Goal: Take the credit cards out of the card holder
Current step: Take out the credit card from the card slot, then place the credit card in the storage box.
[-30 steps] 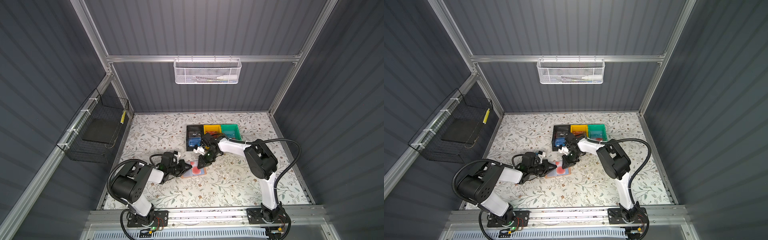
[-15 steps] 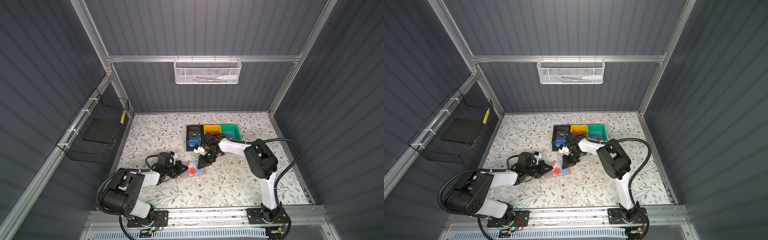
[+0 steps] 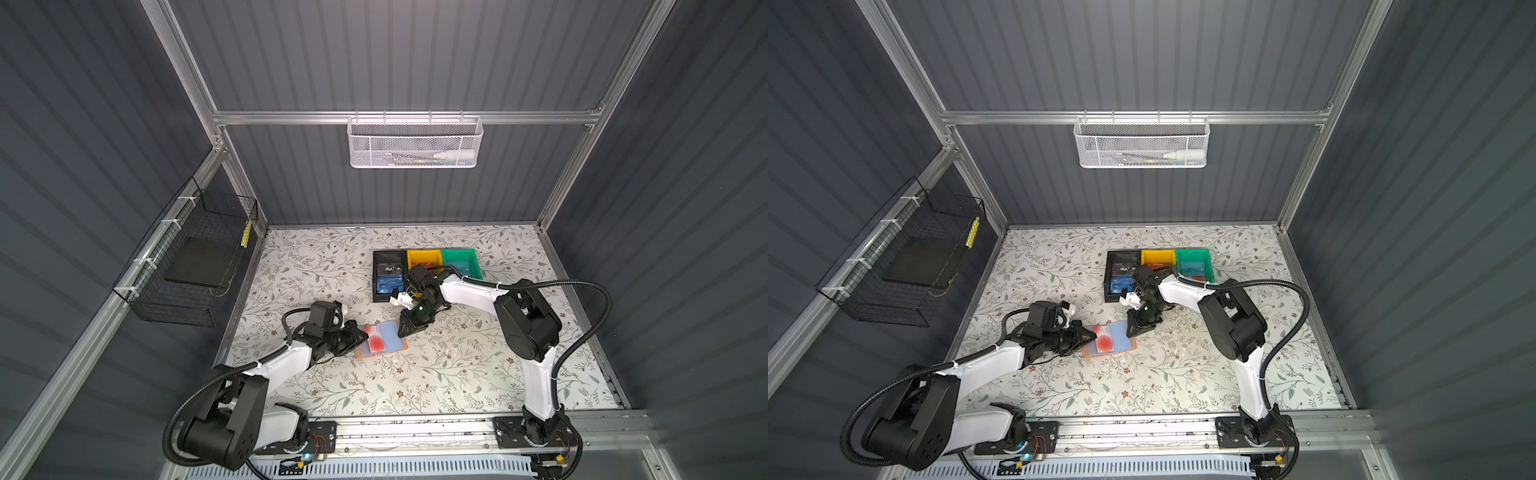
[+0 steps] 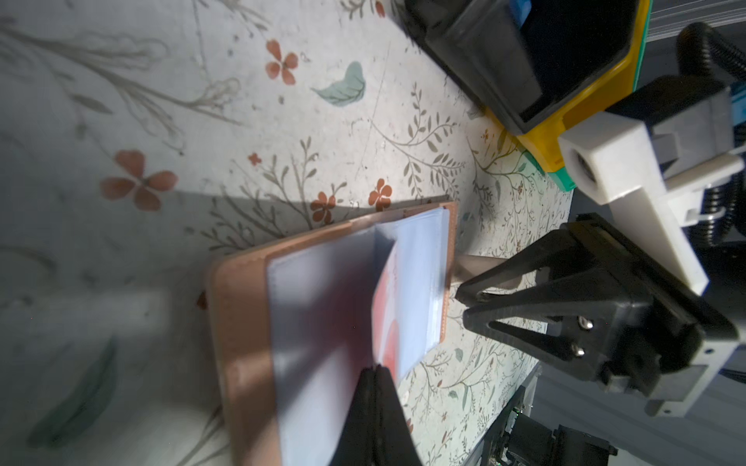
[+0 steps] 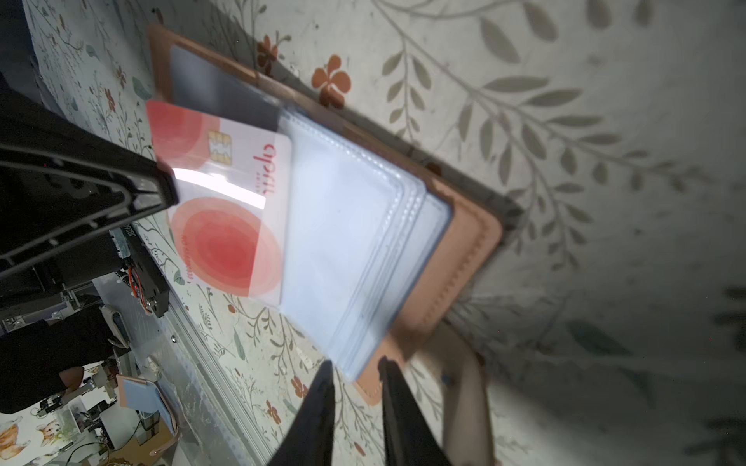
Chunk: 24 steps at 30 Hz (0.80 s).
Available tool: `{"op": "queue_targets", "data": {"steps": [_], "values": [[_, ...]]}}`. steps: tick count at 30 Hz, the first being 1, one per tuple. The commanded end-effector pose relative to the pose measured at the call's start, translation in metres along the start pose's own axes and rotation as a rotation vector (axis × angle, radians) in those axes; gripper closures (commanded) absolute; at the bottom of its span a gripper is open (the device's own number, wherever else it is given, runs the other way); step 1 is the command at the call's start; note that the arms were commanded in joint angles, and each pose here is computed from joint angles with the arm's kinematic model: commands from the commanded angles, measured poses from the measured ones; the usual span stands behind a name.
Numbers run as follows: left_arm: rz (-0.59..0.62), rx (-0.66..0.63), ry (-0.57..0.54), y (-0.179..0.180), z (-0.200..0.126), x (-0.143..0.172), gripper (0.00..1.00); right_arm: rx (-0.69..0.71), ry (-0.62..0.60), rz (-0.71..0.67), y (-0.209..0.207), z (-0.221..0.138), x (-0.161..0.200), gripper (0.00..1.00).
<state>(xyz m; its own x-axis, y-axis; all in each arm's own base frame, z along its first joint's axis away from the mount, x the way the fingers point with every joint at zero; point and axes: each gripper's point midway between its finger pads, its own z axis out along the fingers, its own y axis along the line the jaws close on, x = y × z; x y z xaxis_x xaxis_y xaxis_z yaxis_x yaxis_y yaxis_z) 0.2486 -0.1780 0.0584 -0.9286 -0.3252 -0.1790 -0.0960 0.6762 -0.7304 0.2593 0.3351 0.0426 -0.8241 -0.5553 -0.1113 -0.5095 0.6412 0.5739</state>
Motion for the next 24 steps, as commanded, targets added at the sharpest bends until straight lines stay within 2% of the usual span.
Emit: {"op": "queue_targets", "data": {"steps": [1,7,11,13,19,24], "values": [[0.013,-0.053,0.001,0.002,-0.012,0.001,0.94,-0.019,-0.022,-0.063,0.021,-0.029,-0.006,0.74],[0.058,0.002,-0.019,-0.037,-0.037,-0.011,0.95,-0.057,-0.052,-0.114,0.042,-0.073,-0.010,0.71],[0.076,-0.090,-0.012,-0.032,-0.046,-0.015,0.95,-0.083,-0.067,-0.100,0.041,-0.093,-0.013,0.69],[0.079,-0.075,-0.005,-0.034,-0.045,-0.014,0.95,-0.106,-0.071,-0.085,0.041,-0.099,-0.012,0.69],[0.142,0.266,-0.058,-0.092,-0.045,-0.023,0.95,-0.275,-0.058,-0.081,0.059,-0.102,-0.005,0.64],[0.167,0.466,-0.082,-0.123,-0.051,-0.027,0.95,-0.359,-0.061,-0.058,0.064,-0.096,-0.011,0.63]]}}
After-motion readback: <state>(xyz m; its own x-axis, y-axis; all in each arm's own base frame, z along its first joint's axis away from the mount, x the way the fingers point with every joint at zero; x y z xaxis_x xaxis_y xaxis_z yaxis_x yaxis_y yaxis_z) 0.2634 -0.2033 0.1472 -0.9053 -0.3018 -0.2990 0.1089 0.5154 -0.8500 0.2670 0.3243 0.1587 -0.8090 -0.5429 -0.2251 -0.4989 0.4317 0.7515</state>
